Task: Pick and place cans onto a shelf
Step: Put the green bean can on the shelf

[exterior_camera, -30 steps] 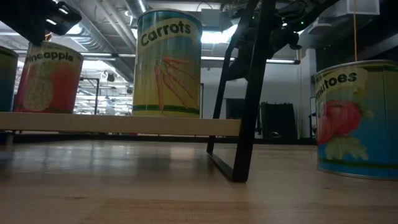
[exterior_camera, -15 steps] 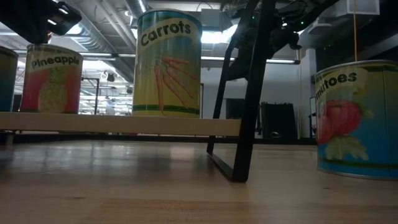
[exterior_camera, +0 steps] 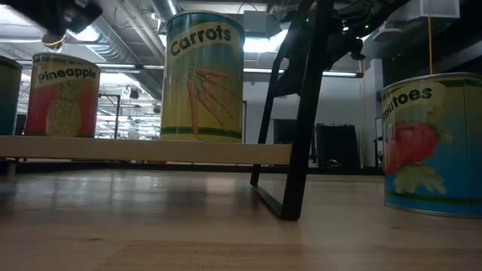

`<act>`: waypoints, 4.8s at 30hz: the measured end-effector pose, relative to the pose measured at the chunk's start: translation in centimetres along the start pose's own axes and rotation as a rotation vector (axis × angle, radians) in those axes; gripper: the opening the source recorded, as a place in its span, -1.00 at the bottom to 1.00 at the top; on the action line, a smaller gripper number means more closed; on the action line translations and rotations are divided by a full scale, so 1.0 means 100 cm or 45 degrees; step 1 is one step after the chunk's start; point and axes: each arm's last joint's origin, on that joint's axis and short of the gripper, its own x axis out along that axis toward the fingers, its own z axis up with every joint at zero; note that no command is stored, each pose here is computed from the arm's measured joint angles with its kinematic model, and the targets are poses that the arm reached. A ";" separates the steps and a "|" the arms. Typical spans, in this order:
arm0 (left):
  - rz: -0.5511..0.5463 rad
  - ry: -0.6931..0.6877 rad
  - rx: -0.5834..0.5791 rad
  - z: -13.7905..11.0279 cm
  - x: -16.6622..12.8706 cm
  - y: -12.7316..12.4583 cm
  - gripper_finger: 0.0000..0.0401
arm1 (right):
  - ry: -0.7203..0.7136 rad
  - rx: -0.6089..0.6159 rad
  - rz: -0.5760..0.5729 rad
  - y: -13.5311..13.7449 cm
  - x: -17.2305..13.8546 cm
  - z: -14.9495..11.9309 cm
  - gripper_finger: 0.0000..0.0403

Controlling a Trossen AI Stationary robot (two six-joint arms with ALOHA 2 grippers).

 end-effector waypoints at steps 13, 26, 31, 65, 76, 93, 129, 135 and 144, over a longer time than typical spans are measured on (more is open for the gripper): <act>0.263 -0.311 -0.147 0.042 -0.029 0.014 -0.78 | 0.002 -0.067 -0.083 0.030 -0.078 -0.001 -0.46; 0.388 -0.349 -0.271 0.051 -0.023 0.038 -0.78 | 0.243 0.129 -0.452 0.043 -0.120 -0.028 -0.46; 0.426 -0.346 -0.305 0.051 -0.022 0.046 -0.78 | 0.347 0.267 -0.510 0.036 -0.127 -0.038 -0.46; 0.447 -0.332 -0.280 0.052 -0.022 0.050 -0.78 | 0.749 0.977 -0.221 -0.047 -0.099 -0.143 -0.46; 0.447 -0.332 -0.280 0.052 -0.022 0.050 -0.78 | 0.833 1.025 -0.203 -0.055 -0.088 -0.150 -0.46; 0.413 -0.325 -0.278 0.052 -0.021 0.050 -0.78 | 0.876 1.087 -0.128 -0.059 -0.080 -0.156 -0.46; 0.413 -0.325 -0.278 0.052 -0.021 0.050 -0.78 | 0.926 1.166 -0.050 -0.050 -0.079 -0.169 -0.46; 0.413 -0.324 -0.274 0.052 -0.021 0.050 -0.78 | 0.918 1.185 -0.021 -0.048 -0.076 -0.177 -0.46; 0.413 -0.324 -0.276 0.052 -0.021 0.050 -0.78 | 0.922 1.188 -0.021 -0.048 -0.076 -0.177 -0.46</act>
